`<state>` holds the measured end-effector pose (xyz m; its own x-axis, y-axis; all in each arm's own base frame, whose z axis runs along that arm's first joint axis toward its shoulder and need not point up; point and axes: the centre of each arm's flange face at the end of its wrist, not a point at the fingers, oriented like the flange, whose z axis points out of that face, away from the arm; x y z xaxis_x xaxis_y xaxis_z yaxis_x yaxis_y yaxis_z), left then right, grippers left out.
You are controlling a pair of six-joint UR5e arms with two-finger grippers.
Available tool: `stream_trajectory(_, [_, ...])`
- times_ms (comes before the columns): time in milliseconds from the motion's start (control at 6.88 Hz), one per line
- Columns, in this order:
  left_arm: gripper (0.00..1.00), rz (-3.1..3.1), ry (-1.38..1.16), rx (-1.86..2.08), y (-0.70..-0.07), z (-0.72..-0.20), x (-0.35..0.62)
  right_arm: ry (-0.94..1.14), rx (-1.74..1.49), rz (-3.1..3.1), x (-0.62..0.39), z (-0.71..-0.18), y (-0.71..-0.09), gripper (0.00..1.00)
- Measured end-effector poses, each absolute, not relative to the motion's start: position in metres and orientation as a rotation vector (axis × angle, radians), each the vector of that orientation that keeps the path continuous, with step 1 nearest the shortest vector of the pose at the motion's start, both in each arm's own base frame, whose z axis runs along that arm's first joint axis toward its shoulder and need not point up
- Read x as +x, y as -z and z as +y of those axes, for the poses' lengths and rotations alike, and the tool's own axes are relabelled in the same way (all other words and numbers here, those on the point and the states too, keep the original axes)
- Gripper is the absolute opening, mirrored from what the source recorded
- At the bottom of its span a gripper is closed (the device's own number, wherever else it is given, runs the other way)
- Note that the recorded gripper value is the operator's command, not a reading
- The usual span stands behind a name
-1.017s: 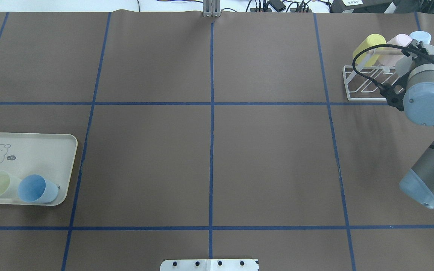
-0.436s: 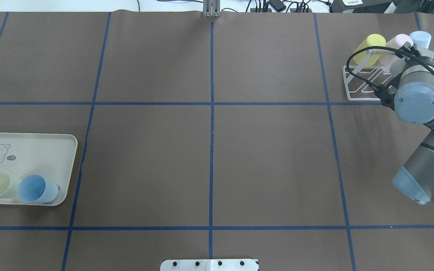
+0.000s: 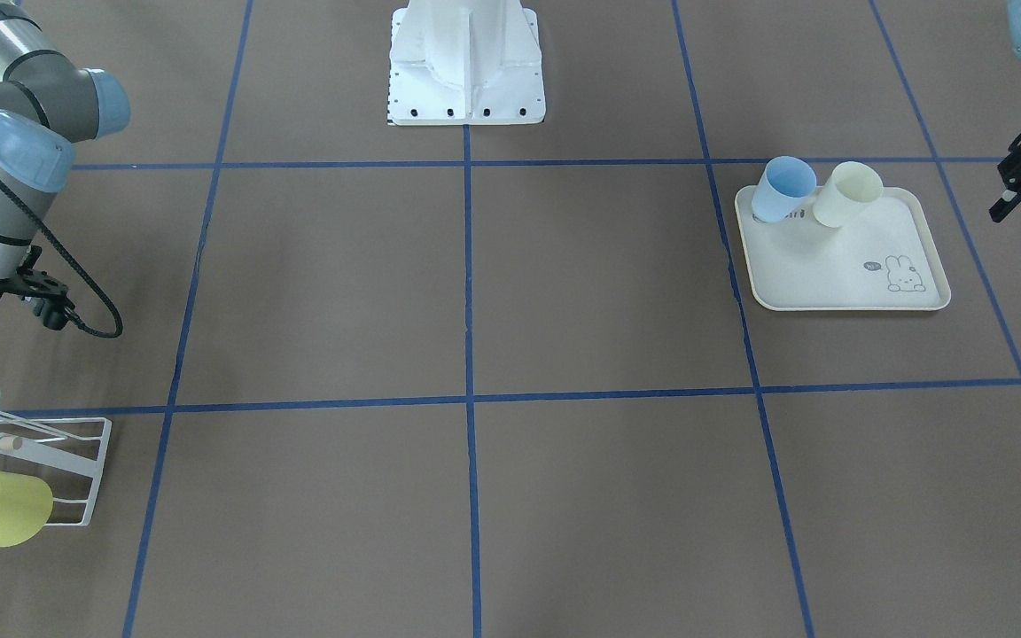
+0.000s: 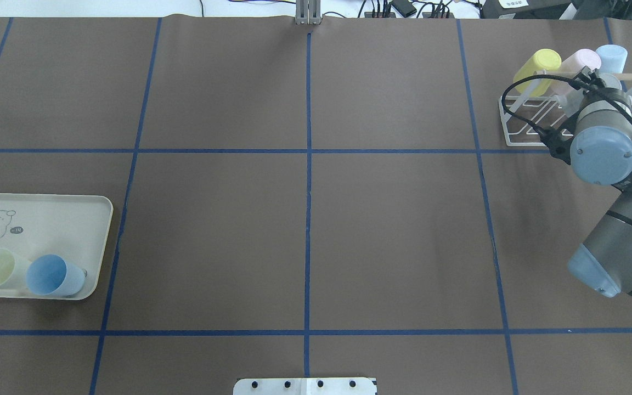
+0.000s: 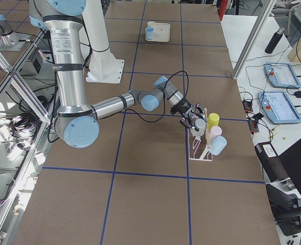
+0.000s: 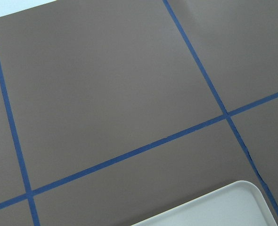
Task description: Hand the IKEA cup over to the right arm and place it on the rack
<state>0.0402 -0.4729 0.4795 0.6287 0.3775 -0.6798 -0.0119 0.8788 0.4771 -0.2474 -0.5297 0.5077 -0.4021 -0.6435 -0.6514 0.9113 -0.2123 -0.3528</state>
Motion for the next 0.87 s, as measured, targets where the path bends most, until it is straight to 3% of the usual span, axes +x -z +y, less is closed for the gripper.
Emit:
stream_trajectory(291, [1.00, 0.871, -0.226, 0.458, -0.478, -0.473, 0.040, 1.826, 0.481, 0.884, -0.250, -0.532, -0.512, 0.79])
stream_trajectory(436, [1.00, 0.874, -0.219, 0.458, -0.476, -0.472, 0.040, 1.832, 0.486, 0.888, -0.250, -0.532, -0.511, 0.96])
stream_trajectory(872, [1.00, 0.876, -0.216, 0.461, -0.474, -0.472, 0.040, 1.837, 0.506, 0.898, -0.248, -0.531, -0.499, 0.99])
